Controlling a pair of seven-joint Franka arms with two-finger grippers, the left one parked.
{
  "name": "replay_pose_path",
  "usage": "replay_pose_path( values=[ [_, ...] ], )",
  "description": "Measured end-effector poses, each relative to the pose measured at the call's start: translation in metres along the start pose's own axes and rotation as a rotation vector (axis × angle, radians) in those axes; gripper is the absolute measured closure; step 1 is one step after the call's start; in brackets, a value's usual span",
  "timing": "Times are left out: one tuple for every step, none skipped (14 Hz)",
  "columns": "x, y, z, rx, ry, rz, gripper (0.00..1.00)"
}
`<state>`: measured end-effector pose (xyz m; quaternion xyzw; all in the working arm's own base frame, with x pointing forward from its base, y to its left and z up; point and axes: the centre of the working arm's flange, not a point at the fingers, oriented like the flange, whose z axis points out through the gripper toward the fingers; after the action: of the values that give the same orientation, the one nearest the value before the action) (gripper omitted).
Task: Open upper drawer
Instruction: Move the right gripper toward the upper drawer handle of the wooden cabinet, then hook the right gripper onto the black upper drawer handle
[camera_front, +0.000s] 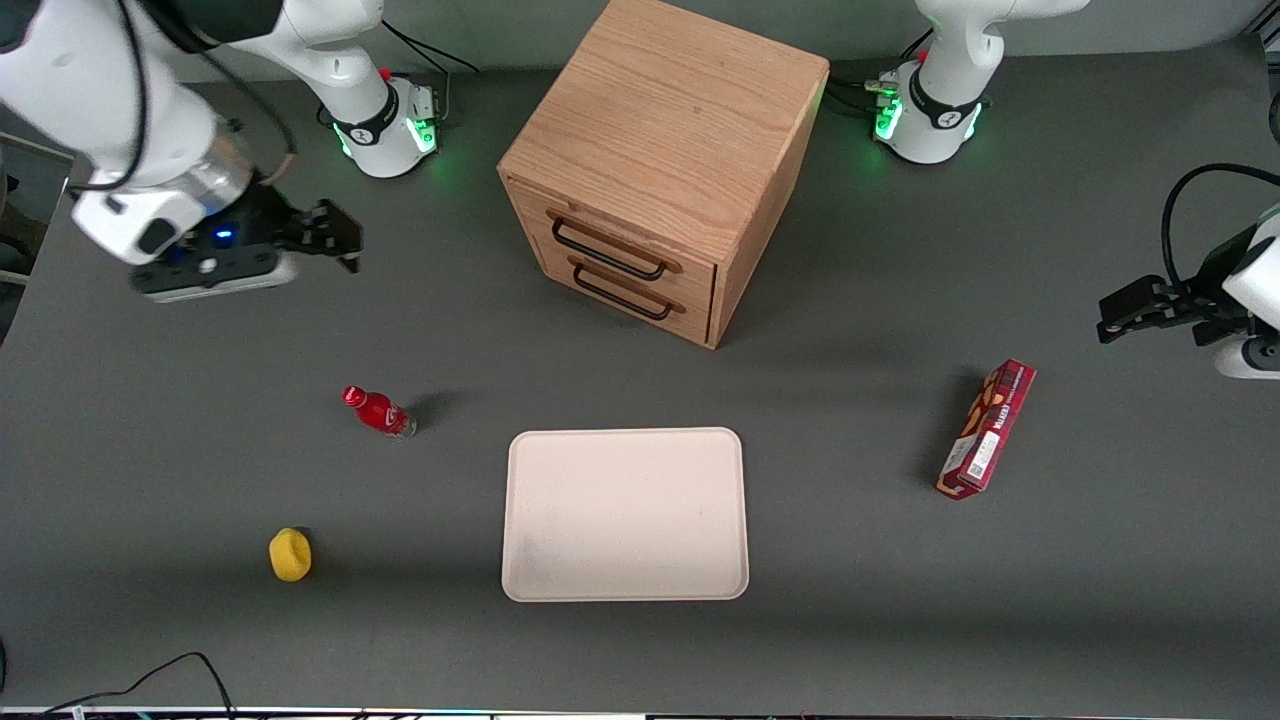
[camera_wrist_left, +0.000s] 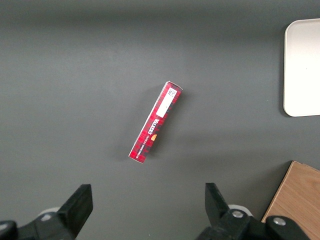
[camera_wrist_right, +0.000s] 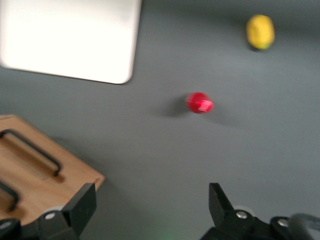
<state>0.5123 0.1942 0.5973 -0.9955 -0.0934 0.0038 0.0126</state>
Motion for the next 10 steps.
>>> replay_pose_path(
  values=[
    [0.0,-0.025,-0.001,0.032,-0.002,-0.056,0.0],
    [-0.001,-0.051,0.002,0.058,-0.008,-0.126,0.0],
    [0.001,-0.075,0.007,0.078,-0.019,-0.213,0.0],
    [0.005,-0.094,0.017,0.101,-0.036,-0.314,0.0],
    [0.013,-0.108,0.033,0.136,-0.061,-0.419,0.0],
    [0.022,-0.117,0.052,0.182,-0.09,-0.51,0.0],
    [0.032,-0.12,0.072,0.239,-0.117,-0.578,0.0],
    [0.04,-0.123,0.091,0.313,-0.14,-0.624,0.0],
    [0.047,-0.126,0.106,0.39,-0.158,-0.648,0.0],
    [0.051,-0.13,0.116,0.452,-0.17,-0.657,0.0]
  ],
)
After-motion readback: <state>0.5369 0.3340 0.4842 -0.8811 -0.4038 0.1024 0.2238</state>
